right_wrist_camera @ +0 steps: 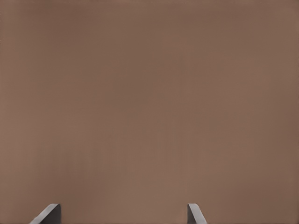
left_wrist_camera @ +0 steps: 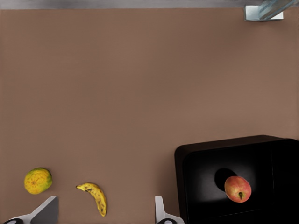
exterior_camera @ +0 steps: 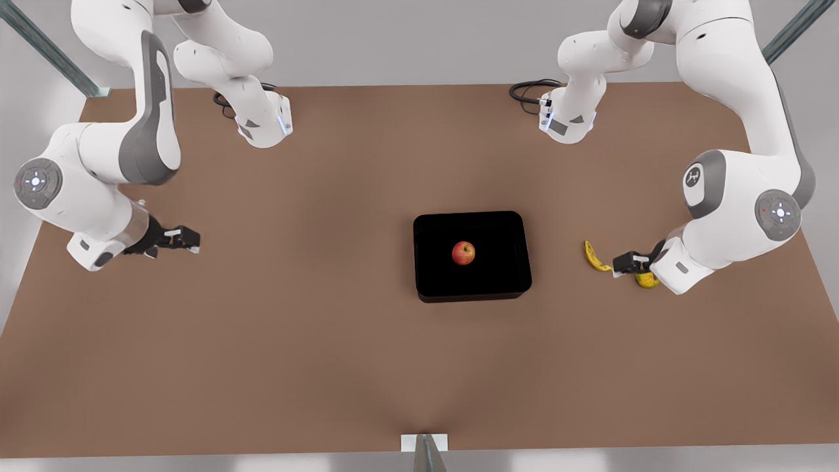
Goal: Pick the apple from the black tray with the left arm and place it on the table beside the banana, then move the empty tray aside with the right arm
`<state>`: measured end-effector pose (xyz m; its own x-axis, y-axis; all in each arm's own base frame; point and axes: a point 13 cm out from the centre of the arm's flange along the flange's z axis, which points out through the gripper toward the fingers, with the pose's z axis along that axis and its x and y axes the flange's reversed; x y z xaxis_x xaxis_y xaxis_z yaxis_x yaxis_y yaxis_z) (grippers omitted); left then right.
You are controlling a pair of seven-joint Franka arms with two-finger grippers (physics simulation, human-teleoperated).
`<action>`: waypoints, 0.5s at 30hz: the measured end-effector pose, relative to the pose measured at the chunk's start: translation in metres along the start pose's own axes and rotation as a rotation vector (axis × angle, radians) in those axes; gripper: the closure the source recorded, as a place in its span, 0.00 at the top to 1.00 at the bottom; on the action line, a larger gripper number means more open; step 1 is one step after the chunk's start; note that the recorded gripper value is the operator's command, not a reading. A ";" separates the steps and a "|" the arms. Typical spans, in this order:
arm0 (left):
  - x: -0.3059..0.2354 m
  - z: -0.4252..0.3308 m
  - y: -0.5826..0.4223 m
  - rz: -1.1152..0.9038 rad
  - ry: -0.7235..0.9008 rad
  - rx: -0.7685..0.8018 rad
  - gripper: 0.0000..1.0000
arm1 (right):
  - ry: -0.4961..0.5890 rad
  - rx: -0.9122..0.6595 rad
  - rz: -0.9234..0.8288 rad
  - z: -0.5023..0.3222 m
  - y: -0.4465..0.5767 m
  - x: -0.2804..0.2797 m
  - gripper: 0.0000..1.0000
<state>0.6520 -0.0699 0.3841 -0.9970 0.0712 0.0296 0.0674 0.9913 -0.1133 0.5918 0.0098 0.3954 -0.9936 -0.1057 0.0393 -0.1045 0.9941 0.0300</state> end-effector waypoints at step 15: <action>0.158 0.213 -0.262 0.336 0.164 -0.174 1.00 | -0.106 0.035 -0.068 0.010 -0.005 -0.038 1.00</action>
<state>0.4691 -0.3419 0.2066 -0.9002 0.3970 0.1788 0.4076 0.9128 0.0254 0.6294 0.0088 0.3833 -0.9829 -0.1716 -0.0670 -0.1715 0.9852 -0.0062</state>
